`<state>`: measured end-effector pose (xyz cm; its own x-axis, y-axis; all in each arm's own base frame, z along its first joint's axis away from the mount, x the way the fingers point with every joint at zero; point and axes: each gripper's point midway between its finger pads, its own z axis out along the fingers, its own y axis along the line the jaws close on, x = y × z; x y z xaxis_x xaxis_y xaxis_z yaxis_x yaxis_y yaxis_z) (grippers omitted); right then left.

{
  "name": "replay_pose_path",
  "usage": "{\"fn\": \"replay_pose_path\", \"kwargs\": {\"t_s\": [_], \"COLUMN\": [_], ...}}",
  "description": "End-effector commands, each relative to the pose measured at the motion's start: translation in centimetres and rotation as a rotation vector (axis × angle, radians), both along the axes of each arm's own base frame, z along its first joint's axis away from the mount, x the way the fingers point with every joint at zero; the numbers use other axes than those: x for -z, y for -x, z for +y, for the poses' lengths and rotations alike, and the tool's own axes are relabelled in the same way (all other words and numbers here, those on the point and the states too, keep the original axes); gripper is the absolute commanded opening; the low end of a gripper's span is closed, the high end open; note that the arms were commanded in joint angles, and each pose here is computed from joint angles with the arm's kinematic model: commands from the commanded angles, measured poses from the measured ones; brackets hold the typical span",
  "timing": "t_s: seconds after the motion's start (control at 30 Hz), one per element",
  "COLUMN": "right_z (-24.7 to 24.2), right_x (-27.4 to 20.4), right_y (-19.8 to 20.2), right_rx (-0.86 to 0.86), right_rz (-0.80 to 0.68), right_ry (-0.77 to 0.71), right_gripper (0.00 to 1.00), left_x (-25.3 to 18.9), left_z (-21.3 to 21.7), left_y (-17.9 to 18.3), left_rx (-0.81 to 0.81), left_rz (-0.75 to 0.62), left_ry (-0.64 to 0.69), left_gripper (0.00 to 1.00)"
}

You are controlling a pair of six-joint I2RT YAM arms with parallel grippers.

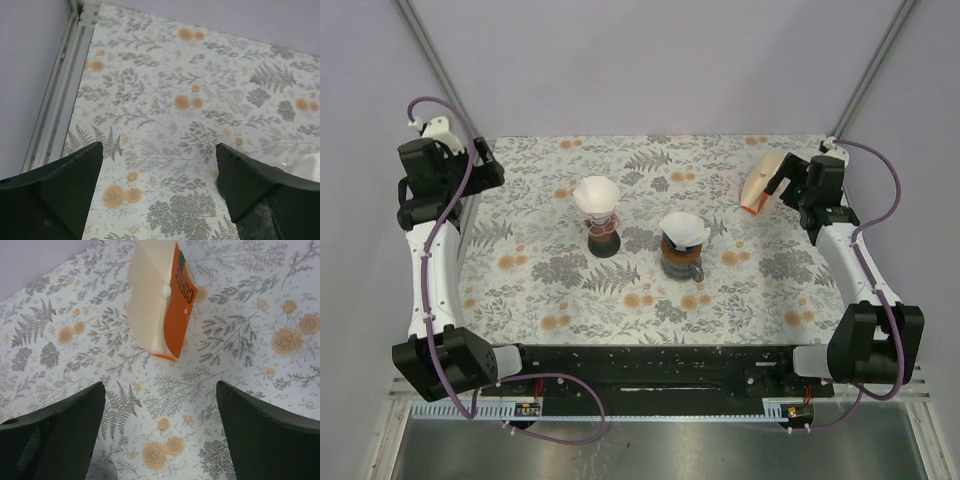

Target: Place the coffee filter in the dripper

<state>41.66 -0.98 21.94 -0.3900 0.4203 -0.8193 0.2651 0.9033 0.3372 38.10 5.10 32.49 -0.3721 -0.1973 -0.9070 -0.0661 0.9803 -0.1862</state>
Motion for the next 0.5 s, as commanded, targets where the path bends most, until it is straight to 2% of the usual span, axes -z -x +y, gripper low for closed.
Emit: {"fn": "replay_pose_path", "kwargs": {"t_s": [0.0, 0.1, 0.23, 0.47], "right_z": [-1.5, -1.7, -1.5, -1.2], "right_x": [-1.5, -1.0, 0.8, 3.1], "right_y": [-0.2, -0.2, -0.2, -0.6], "right_rx": [0.081, 0.072, 0.054, 0.023], "right_rz": [-0.160, -0.208, -0.188, -0.143], "right_ry": [0.045, 0.077, 0.086, 0.089], "right_gripper": [0.99, 0.99, 0.99, 0.99], "left_x": [1.7, 4.5, 7.5, 12.2], "left_z": [4.5, 5.9, 6.6, 5.2], "left_y": [-0.5, -0.1, 0.4, 0.6], "left_rx": [-0.132, -0.170, -0.198, -0.100], "left_rz": [-0.056, -0.044, -0.051, -0.042], "left_ry": [0.030, -0.017, -0.068, -0.076], "left_gripper": [0.99, 0.99, 0.99, 0.99]}}
